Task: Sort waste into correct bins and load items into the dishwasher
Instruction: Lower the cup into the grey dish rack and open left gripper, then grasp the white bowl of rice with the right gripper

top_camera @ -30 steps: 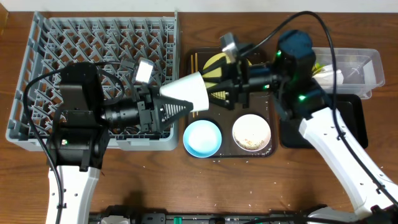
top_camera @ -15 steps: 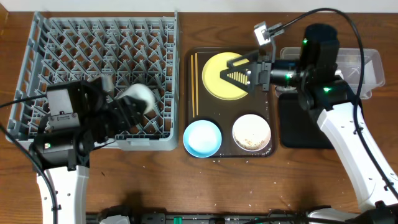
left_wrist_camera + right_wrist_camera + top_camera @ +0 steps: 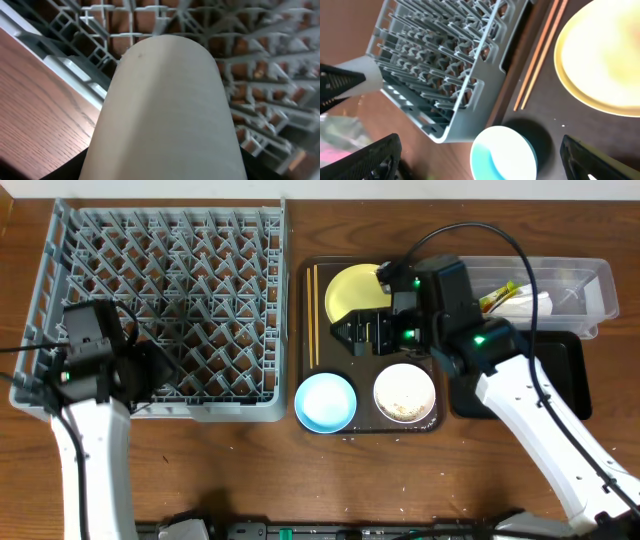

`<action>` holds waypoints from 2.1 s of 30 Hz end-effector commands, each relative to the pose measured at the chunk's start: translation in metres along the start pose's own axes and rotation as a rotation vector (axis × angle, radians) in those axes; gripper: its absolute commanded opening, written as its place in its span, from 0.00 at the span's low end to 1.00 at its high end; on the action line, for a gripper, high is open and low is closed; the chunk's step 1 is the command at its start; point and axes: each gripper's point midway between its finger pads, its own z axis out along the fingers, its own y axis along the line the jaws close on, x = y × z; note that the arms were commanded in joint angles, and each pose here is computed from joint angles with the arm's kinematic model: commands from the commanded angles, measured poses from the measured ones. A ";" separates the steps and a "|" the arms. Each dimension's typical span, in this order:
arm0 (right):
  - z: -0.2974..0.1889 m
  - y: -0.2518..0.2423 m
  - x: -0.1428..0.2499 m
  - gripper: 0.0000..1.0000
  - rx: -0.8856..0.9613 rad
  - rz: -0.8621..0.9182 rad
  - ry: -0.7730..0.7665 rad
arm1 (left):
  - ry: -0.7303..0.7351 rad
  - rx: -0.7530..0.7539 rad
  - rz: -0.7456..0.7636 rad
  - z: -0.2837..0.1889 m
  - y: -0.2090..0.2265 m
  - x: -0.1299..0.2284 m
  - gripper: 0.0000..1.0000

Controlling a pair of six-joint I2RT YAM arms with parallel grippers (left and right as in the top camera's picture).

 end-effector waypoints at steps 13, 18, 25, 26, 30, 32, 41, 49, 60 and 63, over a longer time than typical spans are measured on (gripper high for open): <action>0.001 0.003 -0.001 0.99 0.033 -0.051 -0.015 | 0.075 0.007 -0.051 0.037 -0.009 -0.013 0.91; 0.001 0.003 -0.001 0.99 0.033 -0.051 -0.015 | 0.037 0.031 -0.051 0.024 -0.012 -0.018 0.94; 0.001 0.002 -0.001 0.99 0.034 -0.051 -0.015 | -0.022 0.142 -0.029 -0.006 -0.028 -0.025 0.94; 0.001 0.002 -0.001 0.99 0.039 -0.051 -0.017 | -0.023 0.155 -0.028 -0.009 -0.030 -0.024 0.94; 0.001 -0.005 -0.003 0.99 0.075 -0.048 -0.027 | 0.000 0.356 0.119 -0.030 -0.061 -0.011 0.92; 0.000 -0.011 -0.005 0.99 0.109 -0.047 -0.038 | 0.007 0.473 0.224 -0.044 -0.080 0.000 0.92; -0.004 -0.078 0.041 0.65 0.455 0.040 0.115 | -0.050 0.702 0.567 -0.101 -0.120 0.049 0.92; 0.029 -0.104 0.085 0.48 0.528 0.032 0.330 | -0.023 0.756 0.791 -0.113 -0.141 0.092 0.91; 0.076 -0.119 0.141 0.28 0.577 -0.001 0.542 | -0.031 0.728 0.808 -0.111 -0.141 0.093 0.91; 0.073 -0.125 0.140 0.20 0.620 0.018 0.526 | -0.031 0.728 0.808 -0.111 -0.141 0.093 0.91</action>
